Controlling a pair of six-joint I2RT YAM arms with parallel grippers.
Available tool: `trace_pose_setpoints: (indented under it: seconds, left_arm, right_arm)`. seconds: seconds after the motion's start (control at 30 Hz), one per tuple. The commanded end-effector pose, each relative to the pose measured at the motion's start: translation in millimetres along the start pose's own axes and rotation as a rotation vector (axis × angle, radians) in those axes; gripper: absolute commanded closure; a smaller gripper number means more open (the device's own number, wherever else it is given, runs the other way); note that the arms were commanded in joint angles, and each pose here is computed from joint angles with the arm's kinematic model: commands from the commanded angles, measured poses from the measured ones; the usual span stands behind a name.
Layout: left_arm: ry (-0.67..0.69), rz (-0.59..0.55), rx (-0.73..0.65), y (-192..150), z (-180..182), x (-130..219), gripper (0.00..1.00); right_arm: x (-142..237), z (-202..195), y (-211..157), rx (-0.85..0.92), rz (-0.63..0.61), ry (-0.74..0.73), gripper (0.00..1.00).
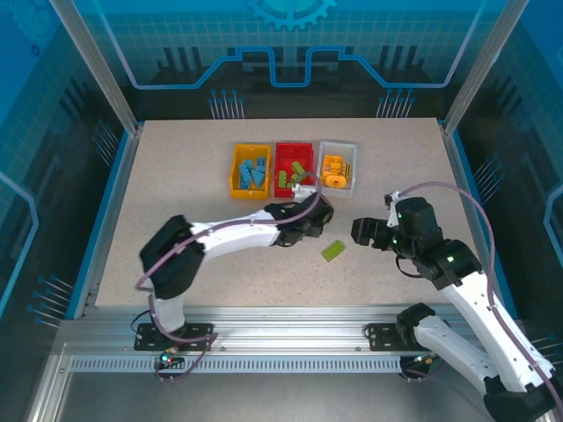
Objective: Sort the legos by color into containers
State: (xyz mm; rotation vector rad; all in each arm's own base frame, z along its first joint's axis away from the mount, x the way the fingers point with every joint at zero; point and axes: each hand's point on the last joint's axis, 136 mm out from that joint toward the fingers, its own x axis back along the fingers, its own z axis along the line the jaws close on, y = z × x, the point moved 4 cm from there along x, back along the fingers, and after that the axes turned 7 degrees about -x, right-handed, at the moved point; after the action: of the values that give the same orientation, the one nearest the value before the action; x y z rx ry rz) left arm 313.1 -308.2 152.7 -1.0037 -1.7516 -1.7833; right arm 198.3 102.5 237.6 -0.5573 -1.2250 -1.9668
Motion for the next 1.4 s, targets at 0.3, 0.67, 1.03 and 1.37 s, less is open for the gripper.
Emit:
trace_pose_setpoints:
  seconds: [0.3,0.67,1.03,1.37]
  left_arm:
    - [0.035,-0.072,-0.009,96,144,-21,0.47]
    - [0.092,0.025,-0.097,133,201,-98,0.47]
    - [0.019,0.028,-0.023,140,195,-90,0.27]
    - [0.008,-0.109,0.016,162,184,-7,0.19]
  right_arm:
    - [-45,139,-3,0.301,0.082,0.298,0.17]
    - [-61,144,-13,0.284,0.111,0.279,0.17]
    - [-67,93,-20,0.161,0.104,0.020,0.16]
    - [-76,50,-41,-0.017,0.167,-0.161,0.17]
